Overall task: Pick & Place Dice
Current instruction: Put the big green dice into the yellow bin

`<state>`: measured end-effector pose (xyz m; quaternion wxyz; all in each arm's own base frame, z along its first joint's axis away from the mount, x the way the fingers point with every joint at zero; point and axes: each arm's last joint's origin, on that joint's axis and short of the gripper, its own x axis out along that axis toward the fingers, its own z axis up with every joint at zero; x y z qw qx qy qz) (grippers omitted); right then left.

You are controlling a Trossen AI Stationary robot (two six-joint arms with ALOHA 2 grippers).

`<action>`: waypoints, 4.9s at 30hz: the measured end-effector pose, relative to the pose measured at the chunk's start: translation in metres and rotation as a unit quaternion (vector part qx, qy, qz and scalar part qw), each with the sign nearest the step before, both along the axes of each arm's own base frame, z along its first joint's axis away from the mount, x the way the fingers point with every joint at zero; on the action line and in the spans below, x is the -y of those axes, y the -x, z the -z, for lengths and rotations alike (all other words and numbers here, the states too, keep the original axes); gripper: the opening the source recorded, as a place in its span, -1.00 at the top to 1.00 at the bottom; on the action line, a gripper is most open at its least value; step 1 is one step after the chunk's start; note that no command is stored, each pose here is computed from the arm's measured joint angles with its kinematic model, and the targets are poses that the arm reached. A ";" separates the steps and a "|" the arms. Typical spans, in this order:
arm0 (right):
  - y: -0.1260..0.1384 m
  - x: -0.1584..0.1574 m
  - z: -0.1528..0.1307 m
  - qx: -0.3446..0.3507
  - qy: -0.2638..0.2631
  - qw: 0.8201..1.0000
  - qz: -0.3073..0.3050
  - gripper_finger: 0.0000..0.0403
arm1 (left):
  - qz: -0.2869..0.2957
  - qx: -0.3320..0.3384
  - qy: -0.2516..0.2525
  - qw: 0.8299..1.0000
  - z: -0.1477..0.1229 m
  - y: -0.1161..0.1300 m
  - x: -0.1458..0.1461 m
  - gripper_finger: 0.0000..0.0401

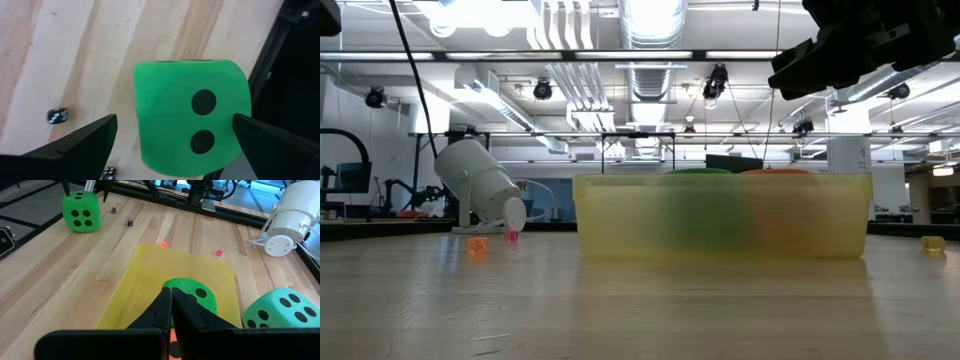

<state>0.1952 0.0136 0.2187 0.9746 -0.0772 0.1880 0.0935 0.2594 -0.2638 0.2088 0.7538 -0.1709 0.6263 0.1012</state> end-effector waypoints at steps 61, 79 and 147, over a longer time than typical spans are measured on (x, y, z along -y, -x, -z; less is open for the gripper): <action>0.000 0.000 0.000 -0.002 0.000 1.000 0.000 0.96 | 0.153 0.023 -0.022 0.988 0.014 -0.003 0.014 -0.99; 0.000 0.000 0.000 -0.002 0.000 1.000 0.000 0.96 | 0.134 0.063 -0.042 0.988 0.015 -0.012 0.012 -0.99; 0.000 0.000 0.000 0.002 0.000 1.000 -0.001 0.96 | 0.140 0.138 -0.216 0.956 -0.070 -0.090 -0.211 -0.46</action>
